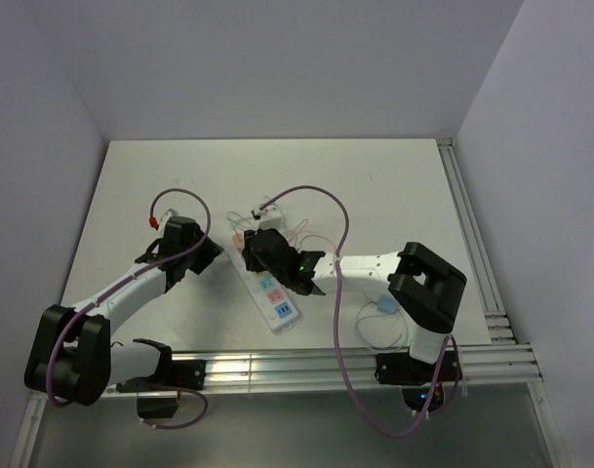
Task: Insert the plug
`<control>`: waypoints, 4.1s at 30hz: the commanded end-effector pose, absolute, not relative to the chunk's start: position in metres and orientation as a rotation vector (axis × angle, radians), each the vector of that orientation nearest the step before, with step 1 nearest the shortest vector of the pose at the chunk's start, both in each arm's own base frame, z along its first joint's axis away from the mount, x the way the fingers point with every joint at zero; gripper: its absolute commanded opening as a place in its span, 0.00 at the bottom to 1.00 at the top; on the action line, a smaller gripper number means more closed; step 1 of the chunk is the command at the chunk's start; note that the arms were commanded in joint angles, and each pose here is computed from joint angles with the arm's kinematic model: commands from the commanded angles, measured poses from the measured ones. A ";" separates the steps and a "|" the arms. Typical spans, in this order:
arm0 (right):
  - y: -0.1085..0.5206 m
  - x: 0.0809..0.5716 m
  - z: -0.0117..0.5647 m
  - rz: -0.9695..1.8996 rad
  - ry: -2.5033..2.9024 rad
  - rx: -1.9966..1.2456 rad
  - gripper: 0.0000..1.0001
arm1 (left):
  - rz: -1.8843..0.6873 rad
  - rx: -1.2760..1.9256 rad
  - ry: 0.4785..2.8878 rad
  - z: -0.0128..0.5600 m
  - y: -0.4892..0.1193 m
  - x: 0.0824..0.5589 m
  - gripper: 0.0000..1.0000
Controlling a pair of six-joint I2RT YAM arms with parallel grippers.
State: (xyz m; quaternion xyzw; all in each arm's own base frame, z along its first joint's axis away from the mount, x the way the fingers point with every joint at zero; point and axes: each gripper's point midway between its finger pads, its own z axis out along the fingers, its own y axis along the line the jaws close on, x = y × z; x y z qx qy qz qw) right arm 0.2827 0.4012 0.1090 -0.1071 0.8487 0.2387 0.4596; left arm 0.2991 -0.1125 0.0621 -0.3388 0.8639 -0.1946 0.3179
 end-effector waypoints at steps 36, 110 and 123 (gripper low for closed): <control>0.401 0.295 0.085 0.378 1.859 -0.287 0.00 | -0.632 -0.838 2.222 0.072 -0.119 0.324 0.50; 0.384 0.270 -0.003 -0.067 1.970 -0.646 0.00 | -0.637 -0.877 2.237 0.046 -0.119 0.322 0.47; 0.374 0.265 -0.033 -0.023 2.132 -0.822 0.00 | -0.629 -0.878 2.251 0.038 -0.119 0.319 0.46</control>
